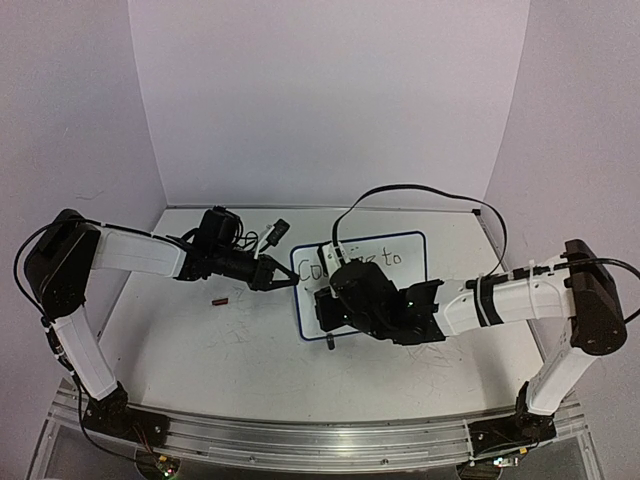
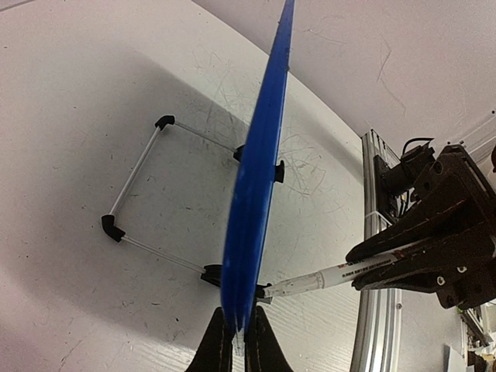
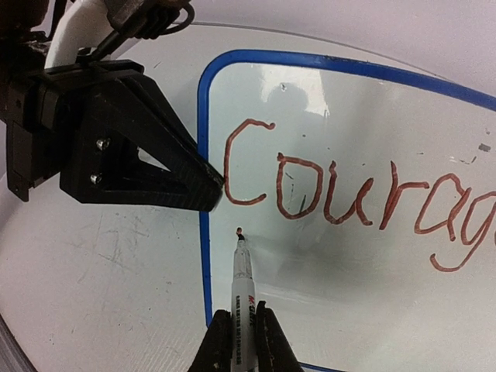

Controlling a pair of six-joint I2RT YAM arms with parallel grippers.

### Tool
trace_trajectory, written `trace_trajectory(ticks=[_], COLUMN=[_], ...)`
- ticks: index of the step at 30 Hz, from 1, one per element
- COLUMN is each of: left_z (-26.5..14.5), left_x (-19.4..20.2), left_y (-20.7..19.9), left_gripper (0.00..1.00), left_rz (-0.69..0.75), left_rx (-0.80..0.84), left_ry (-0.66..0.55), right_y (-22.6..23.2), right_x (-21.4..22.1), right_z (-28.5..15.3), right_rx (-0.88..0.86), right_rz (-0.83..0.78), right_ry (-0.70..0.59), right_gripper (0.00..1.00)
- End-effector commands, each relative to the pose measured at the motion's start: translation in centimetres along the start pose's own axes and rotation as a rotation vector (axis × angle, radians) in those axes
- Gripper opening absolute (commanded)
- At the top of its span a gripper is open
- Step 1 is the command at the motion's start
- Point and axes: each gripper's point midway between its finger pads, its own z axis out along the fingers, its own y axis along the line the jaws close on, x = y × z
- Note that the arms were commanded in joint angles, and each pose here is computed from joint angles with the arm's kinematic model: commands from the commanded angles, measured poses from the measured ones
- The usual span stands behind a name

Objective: Write a sentence on the whiteboard

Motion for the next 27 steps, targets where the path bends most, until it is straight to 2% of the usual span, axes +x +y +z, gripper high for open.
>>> trace_trajectory(ticks=[1,27], left_z=[0.1,0.1], left_x=[0.3,0.3], left_y=[-0.7,-1.0], left_gripper=[0.00,0.00], left_rz=[0.013,0.016], left_rx=[-0.002,0.003], left_ry=[0.033,0.034], right_y=[-0.6,-1.3], right_x=[0.4,4.0], right_z=[0.4,0.2], right_rx=[0.046,0.028], right_rz=[0.009,0.047], right_ry=[0.007,0.092], right_gripper=[0.00,0.00])
